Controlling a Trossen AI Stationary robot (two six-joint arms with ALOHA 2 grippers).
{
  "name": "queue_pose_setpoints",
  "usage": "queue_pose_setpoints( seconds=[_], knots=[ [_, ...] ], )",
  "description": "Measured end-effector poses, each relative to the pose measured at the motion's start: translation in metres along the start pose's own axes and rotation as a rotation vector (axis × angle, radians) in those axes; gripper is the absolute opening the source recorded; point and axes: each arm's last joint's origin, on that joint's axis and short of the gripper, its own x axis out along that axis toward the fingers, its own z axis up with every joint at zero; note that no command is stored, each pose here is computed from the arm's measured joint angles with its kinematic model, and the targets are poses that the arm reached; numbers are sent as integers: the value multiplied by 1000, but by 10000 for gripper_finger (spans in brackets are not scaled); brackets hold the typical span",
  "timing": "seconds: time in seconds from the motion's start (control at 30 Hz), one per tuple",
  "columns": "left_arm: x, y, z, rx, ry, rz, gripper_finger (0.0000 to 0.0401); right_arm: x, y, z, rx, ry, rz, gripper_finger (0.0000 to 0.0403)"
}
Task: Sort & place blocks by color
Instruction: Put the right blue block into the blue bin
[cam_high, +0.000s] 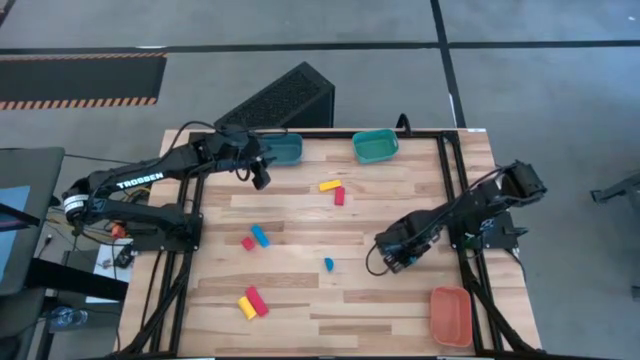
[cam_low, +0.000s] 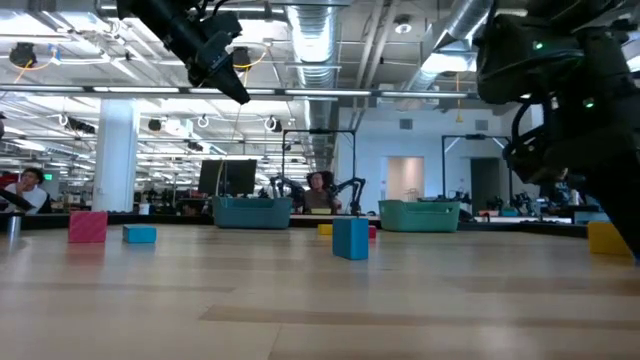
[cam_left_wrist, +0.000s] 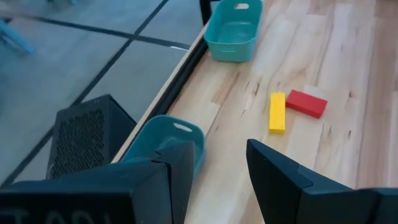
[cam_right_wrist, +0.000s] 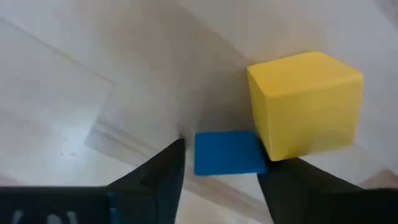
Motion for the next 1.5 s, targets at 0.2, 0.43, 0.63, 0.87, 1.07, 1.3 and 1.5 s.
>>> queue_pose_setpoints(
  seconds=[0.2, 0.43, 0.63, 0.87, 1.07, 1.3, 1.5],
  knots=[
    [0, -1, -3, -77, 31, -5, 140, -1, 0, 1, -9, 41, 26, 131],
    [-1, -4, -10, -132, 101, -85, 140, -13, 13, 0, -10, 59, 82, 136],
    [-2, -6, 0, -141, -2, -188, 140, -47, 36, 20, 23, -54, 238, 139],
    [-2, -1, 9, -126, -110, -205, 140, -91, 40, 69, 64, -289, 392, 131],
    [0, 14, 6, -148, -99, -142, 140, -119, 14, 130, 30, -508, 447, 135],
    [0, 30, 2, -246, -89, -86, 140, -138, -7, 223, -83, -648, 486, 135],
    [-1, 37, -3, -332, -48, -7, 140, -163, 6, 274, -251, -753, 499, 135]
  ],
)
